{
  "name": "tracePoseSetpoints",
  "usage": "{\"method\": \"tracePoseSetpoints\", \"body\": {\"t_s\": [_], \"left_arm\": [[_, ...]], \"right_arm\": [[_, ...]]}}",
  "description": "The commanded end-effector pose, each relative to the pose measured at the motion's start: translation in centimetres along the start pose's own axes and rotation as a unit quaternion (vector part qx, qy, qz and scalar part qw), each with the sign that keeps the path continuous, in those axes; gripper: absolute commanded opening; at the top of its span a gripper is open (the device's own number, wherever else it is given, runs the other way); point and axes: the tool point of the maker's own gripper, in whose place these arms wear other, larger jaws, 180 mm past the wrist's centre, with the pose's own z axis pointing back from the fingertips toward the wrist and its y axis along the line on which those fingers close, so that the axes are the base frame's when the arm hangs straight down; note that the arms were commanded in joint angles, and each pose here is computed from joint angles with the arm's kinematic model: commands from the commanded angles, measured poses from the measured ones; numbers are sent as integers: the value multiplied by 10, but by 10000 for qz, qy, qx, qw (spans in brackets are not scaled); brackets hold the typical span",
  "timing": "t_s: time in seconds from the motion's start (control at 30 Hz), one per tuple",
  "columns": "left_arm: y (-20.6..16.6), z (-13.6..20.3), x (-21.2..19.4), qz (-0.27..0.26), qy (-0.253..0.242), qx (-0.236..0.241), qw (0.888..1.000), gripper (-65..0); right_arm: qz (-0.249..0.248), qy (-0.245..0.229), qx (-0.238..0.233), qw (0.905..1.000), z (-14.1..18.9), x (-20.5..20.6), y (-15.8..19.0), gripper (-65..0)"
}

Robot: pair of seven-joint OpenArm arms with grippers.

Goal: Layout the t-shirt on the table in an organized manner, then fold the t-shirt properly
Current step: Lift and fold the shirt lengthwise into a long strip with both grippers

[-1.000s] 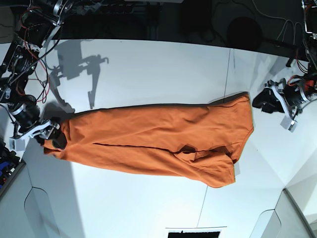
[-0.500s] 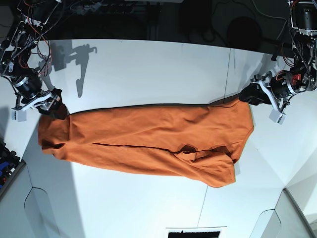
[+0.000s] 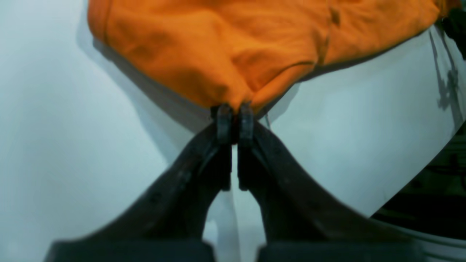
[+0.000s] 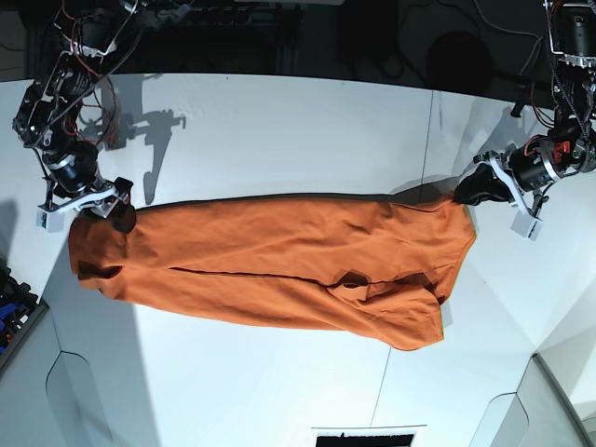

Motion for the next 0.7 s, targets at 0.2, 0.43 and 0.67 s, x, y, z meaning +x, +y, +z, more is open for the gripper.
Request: {"method": "tracePoseSetpoints", "body": {"t_s": [0.2, 0.43, 0.67], "left_arm": [[-2, 6, 18, -186, -164, -53, 9997, -650], [-1, 26, 29, -326, 17, -109, 9994, -650], [-2, 85, 103, -932, -902, 164, 9914, -650]], "right_arm": [[-234, -186, 390, 9988, -9, 9, 10, -591], [-135, 29, 1137, 9934, 11, 8, 43, -650], [538, -698, 1079, 9902, 59, 44, 55, -650]]}}
